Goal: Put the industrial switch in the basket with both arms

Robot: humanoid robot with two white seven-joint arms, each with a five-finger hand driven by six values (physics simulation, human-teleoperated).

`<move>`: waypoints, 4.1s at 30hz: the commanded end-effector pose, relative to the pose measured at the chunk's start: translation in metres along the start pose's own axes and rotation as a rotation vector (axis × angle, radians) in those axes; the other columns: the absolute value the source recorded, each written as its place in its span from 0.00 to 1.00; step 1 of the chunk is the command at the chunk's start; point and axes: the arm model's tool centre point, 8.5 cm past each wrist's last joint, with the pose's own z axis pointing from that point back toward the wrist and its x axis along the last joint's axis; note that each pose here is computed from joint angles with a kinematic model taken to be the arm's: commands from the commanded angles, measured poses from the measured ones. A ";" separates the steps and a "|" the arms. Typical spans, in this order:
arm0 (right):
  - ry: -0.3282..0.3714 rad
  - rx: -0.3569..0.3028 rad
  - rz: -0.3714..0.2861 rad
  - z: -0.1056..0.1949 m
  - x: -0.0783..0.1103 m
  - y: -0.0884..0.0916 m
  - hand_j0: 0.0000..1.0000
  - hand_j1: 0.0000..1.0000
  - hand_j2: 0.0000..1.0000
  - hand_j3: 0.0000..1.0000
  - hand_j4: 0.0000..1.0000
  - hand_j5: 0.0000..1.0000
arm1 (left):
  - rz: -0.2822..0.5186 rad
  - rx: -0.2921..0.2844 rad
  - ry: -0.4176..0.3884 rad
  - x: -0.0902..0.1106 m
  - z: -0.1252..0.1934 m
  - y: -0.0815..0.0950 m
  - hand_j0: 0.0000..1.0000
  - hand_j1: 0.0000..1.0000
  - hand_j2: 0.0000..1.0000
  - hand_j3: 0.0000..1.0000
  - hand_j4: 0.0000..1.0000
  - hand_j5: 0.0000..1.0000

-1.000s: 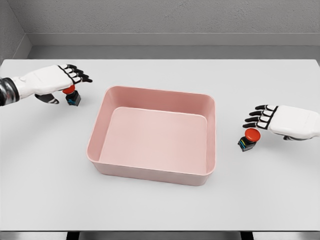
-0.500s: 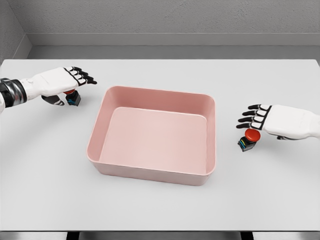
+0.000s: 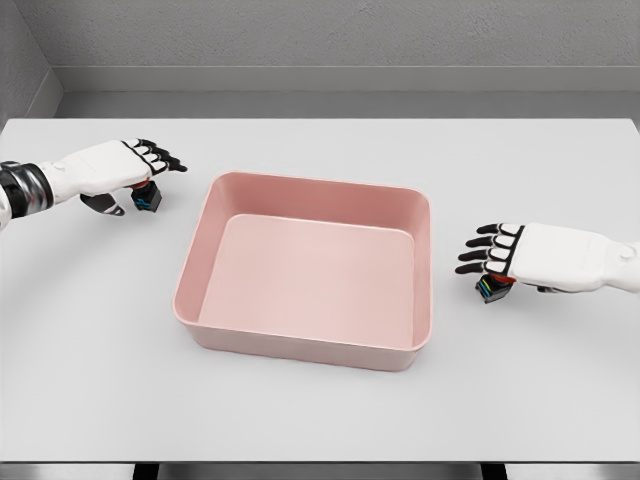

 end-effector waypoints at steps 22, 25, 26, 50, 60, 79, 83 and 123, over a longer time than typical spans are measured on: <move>-0.027 0.026 -0.006 -0.012 0.004 0.007 0.89 0.89 0.89 0.89 0.89 0.89 | -0.033 0.115 -0.074 0.017 0.014 0.042 0.26 0.26 0.26 0.26 0.26 0.26; -0.027 0.034 0.000 -0.012 0.004 0.009 0.86 0.86 0.86 0.86 0.86 0.86 | -0.053 0.144 -0.095 0.021 0.029 0.056 0.26 0.26 0.26 0.26 0.26 0.26; -0.023 0.034 0.000 -0.011 0.003 0.009 0.85 0.85 0.85 0.85 0.85 0.85 | -0.052 0.161 -0.109 0.025 0.034 0.063 0.26 0.26 0.26 0.26 0.26 0.26; -0.015 0.038 0.006 -0.020 -0.005 0.009 0.48 0.48 0.48 0.48 0.48 0.48 | -0.109 0.346 -0.569 0.175 0.034 0.135 0.27 0.27 0.27 0.27 0.27 0.27; 0.059 0.018 0.028 -0.005 -0.026 -0.006 0.48 0.48 0.48 0.48 0.48 0.48 | -0.102 0.234 -0.629 0.199 0.012 0.110 0.51 0.51 0.51 0.51 0.51 0.51; 0.121 -0.124 0.123 0.007 -0.047 -0.072 0.48 0.48 0.48 0.48 0.48 0.48 | -0.125 0.241 -0.589 0.186 0.011 0.117 1.00 1.00 1.00 1.00 1.00 1.00; 0.106 -0.140 0.129 0.005 -0.043 -0.078 0.48 0.48 0.48 0.48 0.48 0.48 | -0.122 0.258 -0.590 0.185 0.016 0.122 1.00 1.00 1.00 1.00 1.00 1.00; -0.171 -0.327 0.163 -0.093 0.012 -0.138 0.48 0.48 0.48 0.48 0.48 0.48 | -0.060 0.219 -0.325 0.095 0.120 0.105 1.00 1.00 1.00 1.00 1.00 1.00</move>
